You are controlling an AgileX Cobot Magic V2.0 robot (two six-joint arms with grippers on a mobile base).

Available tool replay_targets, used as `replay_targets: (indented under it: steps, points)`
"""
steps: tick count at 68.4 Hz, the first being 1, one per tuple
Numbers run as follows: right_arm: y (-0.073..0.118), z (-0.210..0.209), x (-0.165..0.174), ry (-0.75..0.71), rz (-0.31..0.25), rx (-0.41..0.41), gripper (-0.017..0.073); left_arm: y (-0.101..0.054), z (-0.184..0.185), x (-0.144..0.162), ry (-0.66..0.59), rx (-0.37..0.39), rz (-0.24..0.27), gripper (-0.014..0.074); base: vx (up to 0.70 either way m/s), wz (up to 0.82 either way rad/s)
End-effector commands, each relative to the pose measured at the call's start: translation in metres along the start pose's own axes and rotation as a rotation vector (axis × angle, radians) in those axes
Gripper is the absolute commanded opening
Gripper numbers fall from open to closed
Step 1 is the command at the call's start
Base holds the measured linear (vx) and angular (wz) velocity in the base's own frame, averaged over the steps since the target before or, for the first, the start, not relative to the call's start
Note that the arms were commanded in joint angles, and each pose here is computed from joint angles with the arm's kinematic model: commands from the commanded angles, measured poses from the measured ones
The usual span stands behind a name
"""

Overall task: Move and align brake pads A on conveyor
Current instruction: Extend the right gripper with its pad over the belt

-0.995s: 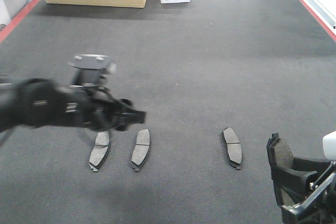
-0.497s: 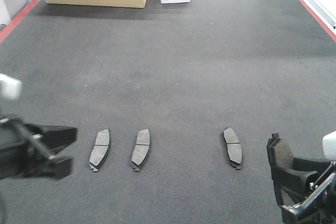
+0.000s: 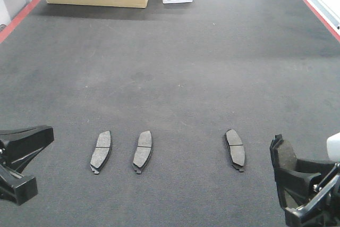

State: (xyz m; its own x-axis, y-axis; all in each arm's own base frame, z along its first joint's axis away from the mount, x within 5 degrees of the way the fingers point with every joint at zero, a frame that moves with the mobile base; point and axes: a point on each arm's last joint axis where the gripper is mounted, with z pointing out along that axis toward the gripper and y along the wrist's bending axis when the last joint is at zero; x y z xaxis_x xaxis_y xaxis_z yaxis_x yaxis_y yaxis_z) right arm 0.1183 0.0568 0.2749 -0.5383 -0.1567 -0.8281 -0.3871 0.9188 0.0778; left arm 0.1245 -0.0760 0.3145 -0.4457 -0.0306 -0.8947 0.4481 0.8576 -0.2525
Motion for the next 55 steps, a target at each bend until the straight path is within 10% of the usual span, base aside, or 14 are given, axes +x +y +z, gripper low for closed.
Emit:
replay_targets:
  steps: [1, 55]
  points:
    - [0.002, -0.006, -0.019, -0.149, 0.008, -0.014, -0.0006, -0.003, -0.004, -0.015, -0.103, 0.014, -0.002, -0.0006, 0.00, 0.00]
    - [0.029, 0.192, -0.080, 0.248, 0.242, -0.043, 0.0118, -0.003, -0.004, -0.015, -0.096, 0.014, -0.002, -0.0006, 0.00, 0.00]
